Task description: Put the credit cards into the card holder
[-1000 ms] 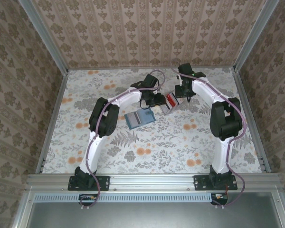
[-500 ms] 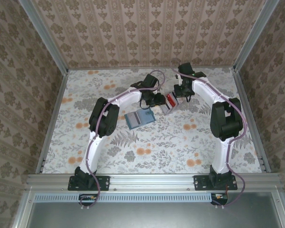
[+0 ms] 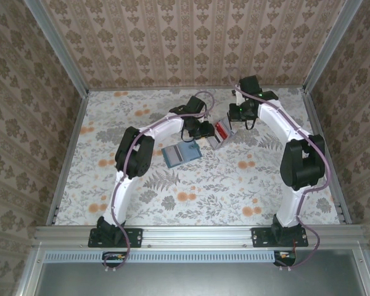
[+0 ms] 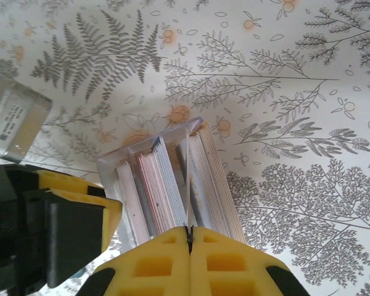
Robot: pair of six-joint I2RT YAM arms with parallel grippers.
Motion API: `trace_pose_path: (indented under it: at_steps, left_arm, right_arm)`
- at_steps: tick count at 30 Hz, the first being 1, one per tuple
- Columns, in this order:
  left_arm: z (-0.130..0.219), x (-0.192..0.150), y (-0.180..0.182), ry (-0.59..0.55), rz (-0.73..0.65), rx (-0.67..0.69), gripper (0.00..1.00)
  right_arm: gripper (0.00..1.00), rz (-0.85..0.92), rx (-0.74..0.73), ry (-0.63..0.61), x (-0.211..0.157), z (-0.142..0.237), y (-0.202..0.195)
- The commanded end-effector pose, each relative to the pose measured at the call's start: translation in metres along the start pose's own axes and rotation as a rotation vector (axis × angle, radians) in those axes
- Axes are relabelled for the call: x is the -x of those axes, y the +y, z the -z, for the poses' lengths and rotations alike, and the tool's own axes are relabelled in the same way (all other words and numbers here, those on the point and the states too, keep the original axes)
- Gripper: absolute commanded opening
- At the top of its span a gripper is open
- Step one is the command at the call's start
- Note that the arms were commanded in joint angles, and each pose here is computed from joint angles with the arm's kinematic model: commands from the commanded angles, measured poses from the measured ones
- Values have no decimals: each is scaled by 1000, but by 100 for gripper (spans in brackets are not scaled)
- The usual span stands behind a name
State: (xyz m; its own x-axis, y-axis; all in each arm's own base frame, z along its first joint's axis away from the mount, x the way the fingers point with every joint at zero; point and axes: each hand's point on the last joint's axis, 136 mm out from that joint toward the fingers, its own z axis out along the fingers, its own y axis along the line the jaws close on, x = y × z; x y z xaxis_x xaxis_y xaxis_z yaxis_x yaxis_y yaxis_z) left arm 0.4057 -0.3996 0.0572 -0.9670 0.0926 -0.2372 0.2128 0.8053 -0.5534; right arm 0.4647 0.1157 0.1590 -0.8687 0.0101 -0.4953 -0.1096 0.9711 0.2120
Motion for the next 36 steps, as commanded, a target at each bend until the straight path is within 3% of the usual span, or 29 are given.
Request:
trace_pose_path:
  at_steps: [1, 5, 10, 17, 23, 36]
  left_arm:
    - [49, 8, -2, -36, -17, 28, 34]
    - [91, 18, -3, -118, -41, 38, 34]
    - [119, 4, 26, -149, 4, 91, 34]
    - [142, -56, 92, -122, 120, 204, 32]
    - [141, -99, 131, -62, 193, 279, 31]
    - [118, -113, 164, -5, 269, 307, 30]
  right_arm:
    - [5, -37, 134, -41, 5, 21, 24]
    - [5, -77, 312, -33, 1, 30, 53]
    - [5, -118, 510, 19, -19, 22, 91]
    - [6, -59, 583, 148, -77, -13, 146]
    - [6, -32, 611, 223, -102, -48, 179]
    - [6, -8, 588, 287, -112, -88, 186]
